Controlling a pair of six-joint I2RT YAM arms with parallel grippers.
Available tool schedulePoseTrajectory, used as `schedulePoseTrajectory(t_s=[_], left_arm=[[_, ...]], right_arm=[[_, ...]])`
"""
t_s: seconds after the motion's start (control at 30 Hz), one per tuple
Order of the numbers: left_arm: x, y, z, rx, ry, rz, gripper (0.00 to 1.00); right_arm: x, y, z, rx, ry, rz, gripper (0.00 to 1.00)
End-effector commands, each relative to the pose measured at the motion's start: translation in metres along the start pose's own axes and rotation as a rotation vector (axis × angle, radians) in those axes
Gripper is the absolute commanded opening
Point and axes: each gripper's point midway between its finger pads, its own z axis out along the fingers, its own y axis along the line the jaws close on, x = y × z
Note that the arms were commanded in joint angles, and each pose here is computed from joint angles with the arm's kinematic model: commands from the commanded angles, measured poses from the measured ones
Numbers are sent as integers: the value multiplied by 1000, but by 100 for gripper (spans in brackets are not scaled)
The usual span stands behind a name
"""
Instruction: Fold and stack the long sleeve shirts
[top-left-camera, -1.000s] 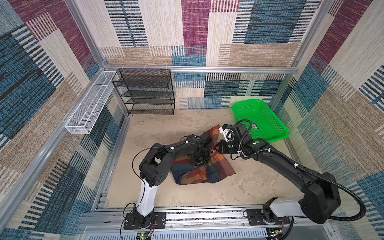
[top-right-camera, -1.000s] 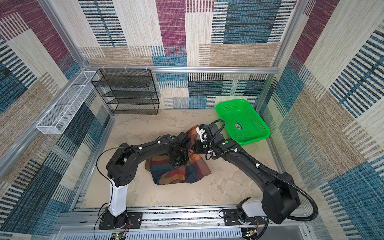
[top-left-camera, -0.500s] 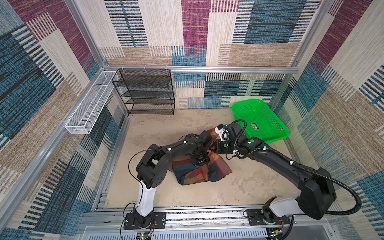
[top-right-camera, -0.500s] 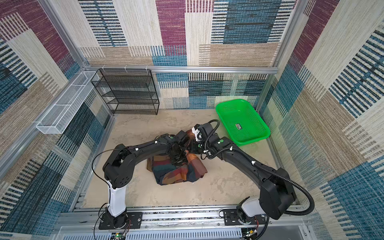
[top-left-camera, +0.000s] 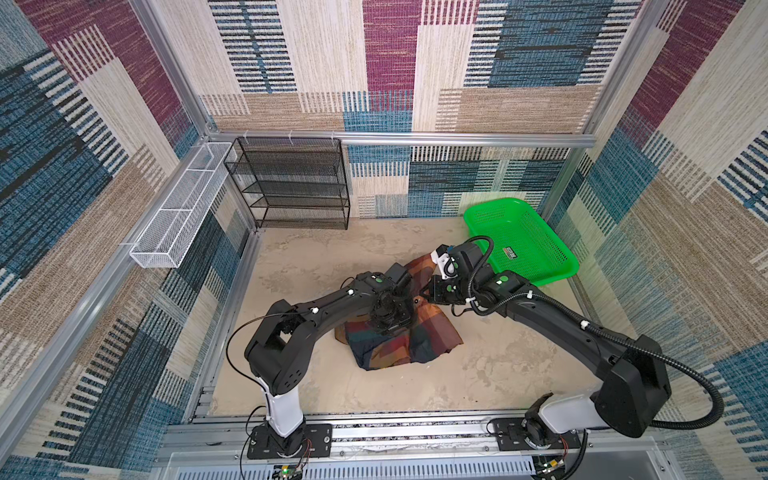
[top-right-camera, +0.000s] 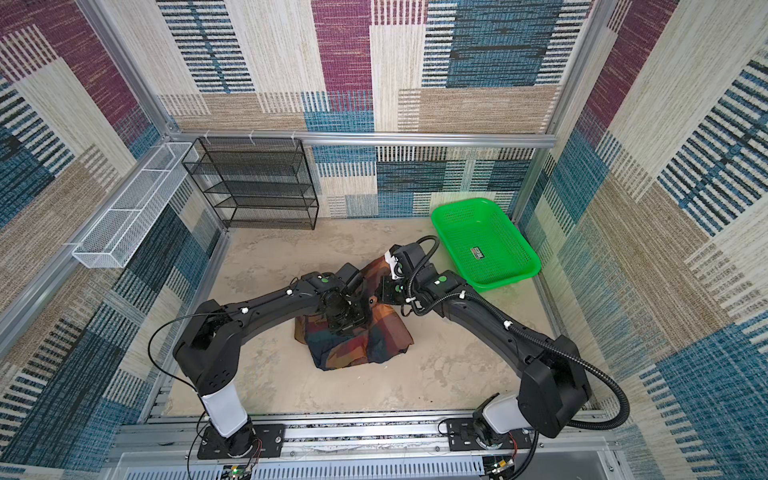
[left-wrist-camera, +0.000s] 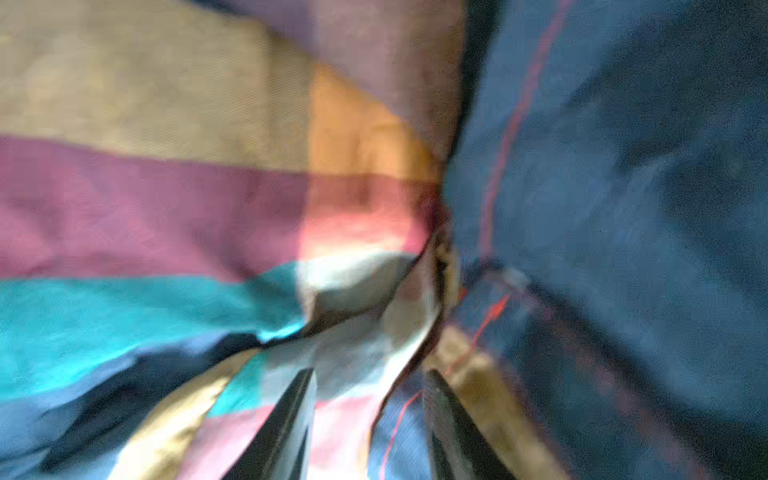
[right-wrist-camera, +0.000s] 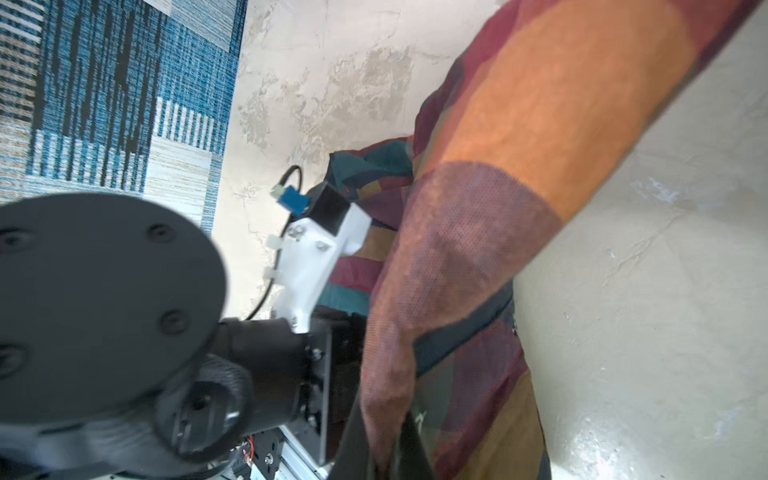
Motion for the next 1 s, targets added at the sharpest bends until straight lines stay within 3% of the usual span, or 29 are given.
schedulePoseTrajectory(t_s=[0.0,0.23,0.53,0.8,0.97], left_arm=[[2,8,-4,3,-9,16,46],[-5,48,-35,16,-49,-29,45],[-4,110,-76,54,-123,-109,44],[9,134,-70,63,-135,-131,44],[14,145,-57,44,-126,-142,43]], right_arm=[[-3,-1,2,10,-13,-13,0],[-7,-13,5,85,-11,-34,0],[-13,-29,13,311,-10,-113,0],[-5,-13,40,475,51,-230,0],[0,9,59,509,78,-292,0]])
